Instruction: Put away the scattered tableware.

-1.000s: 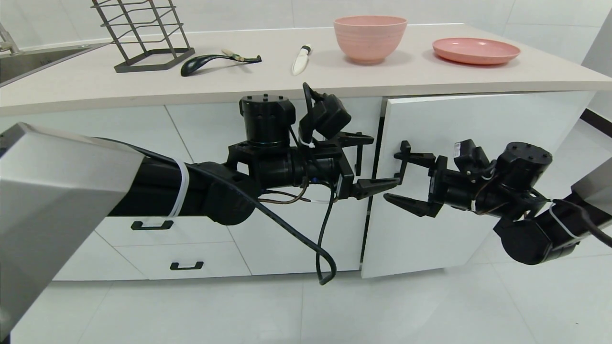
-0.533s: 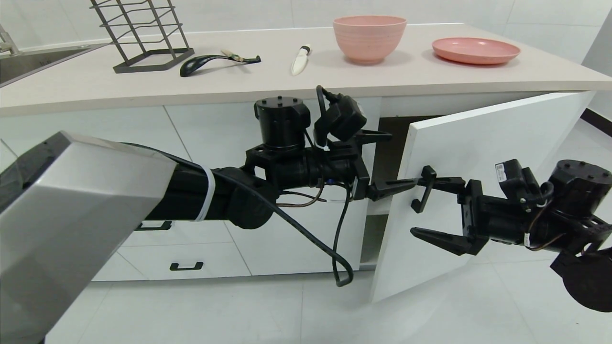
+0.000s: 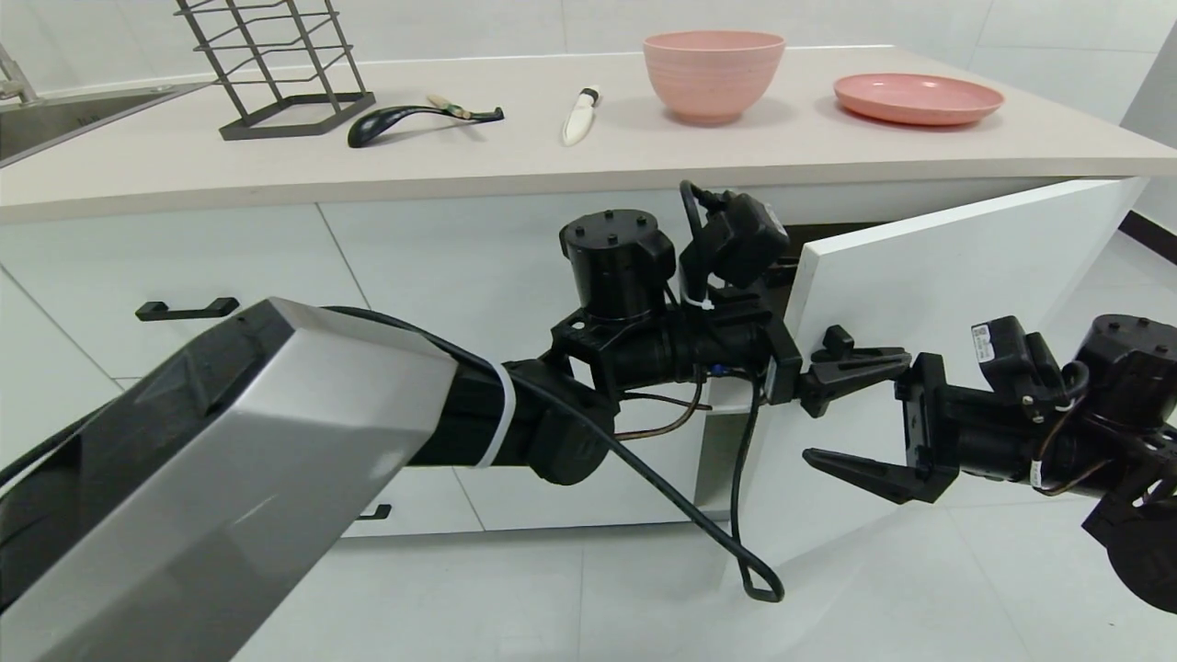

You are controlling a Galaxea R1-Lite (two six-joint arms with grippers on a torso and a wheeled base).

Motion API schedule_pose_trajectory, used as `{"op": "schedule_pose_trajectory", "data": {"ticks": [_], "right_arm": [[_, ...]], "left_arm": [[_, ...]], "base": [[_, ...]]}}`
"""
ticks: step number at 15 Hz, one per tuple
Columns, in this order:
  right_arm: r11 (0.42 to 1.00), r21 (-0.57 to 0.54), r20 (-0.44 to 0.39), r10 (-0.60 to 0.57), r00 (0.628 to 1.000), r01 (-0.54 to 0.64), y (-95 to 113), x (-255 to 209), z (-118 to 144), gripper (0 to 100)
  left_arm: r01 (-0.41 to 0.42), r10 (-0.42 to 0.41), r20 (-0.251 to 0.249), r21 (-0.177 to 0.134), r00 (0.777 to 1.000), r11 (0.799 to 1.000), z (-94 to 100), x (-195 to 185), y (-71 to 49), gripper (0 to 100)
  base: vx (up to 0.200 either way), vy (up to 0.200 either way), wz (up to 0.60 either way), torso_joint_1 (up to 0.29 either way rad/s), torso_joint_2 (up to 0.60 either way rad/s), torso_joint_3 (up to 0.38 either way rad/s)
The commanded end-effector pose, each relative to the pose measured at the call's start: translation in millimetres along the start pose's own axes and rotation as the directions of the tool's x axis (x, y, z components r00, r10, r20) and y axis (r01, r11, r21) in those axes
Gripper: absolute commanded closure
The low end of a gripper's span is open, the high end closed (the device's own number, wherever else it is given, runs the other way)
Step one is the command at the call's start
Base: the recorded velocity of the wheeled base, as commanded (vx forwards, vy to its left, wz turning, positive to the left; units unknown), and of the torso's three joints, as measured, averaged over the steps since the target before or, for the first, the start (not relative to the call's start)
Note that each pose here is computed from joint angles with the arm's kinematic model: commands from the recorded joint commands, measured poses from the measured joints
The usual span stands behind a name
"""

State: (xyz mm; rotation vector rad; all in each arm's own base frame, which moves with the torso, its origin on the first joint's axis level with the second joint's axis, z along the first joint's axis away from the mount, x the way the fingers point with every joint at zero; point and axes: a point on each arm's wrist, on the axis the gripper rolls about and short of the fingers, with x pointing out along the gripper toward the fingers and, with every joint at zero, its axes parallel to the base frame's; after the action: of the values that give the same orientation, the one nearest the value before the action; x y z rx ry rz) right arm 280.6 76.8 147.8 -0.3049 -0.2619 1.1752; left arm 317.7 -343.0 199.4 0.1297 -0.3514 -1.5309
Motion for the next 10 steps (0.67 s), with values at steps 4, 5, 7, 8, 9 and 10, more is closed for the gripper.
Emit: {"op": "schedule_pose_trajectory", "data": {"ticks": [4, 5, 7, 8, 9, 10], "right_arm": [[0.995, 0.055, -0.075, -0.073, 0.995, 0.077, -10.5, -14.7, -26.6, 0], [0.995, 0.06, -0.08, -0.077, 0.994, 0.082, -11.7, -15.8, -29.2, 0], [0.994, 0.062, -0.087, -0.089, 0.992, 0.095, -14.4, -18.8, -31.4, 0], [0.993, 0.058, -0.088, -0.095, 0.992, 0.101, -15.0, -20.6, -30.9, 0], [0.993, 0.054, -0.087, -0.098, 0.991, 0.103, -14.5, -21.2, -28.9, 0], [0.992, 0.04, -0.086, -0.114, 0.99, 0.118, -15.0, -22.2, -25.1, 0]], "left_arm": [[0.027, -0.027, 0.017, 0.0, 0.999, 1.0, -8.0, 10.0, -1.1, 0], [0.028, -0.028, 0.015, -0.002, 1.0, 1.0, -9.5, 10.2, -1.1, 0], [0.028, -0.028, 0.013, -0.004, 1.0, 1.0, -11.5, 10.6, -1.1, 0], [0.028, -0.028, 0.013, -0.004, 1.0, 1.0, -11.5, 10.6, -1.1, 0], [0.027, -0.027, 0.012, -0.007, 1.0, 1.0, -11.9, 10.5, -1.2, 0], [0.018, -0.018, 0.01, -0.022, 1.0, 1.0, -11.9, 10.5, -1.0, 0]], "base": [[0.0, 0.0, 0.0, 0.0, 0.0, 0.0], [0.0, 0.0, 0.0, 0.0, 0.0, 0.0], [0.0, 0.0, 0.0, 0.0, 0.0, 0.0], [0.0, 0.0, 0.0, 0.0, 0.0, 0.0], [0.0, 0.0, 0.0, 0.0, 0.0, 0.0], [0.0, 0.0, 0.0, 0.0, 0.0, 0.0]]}}
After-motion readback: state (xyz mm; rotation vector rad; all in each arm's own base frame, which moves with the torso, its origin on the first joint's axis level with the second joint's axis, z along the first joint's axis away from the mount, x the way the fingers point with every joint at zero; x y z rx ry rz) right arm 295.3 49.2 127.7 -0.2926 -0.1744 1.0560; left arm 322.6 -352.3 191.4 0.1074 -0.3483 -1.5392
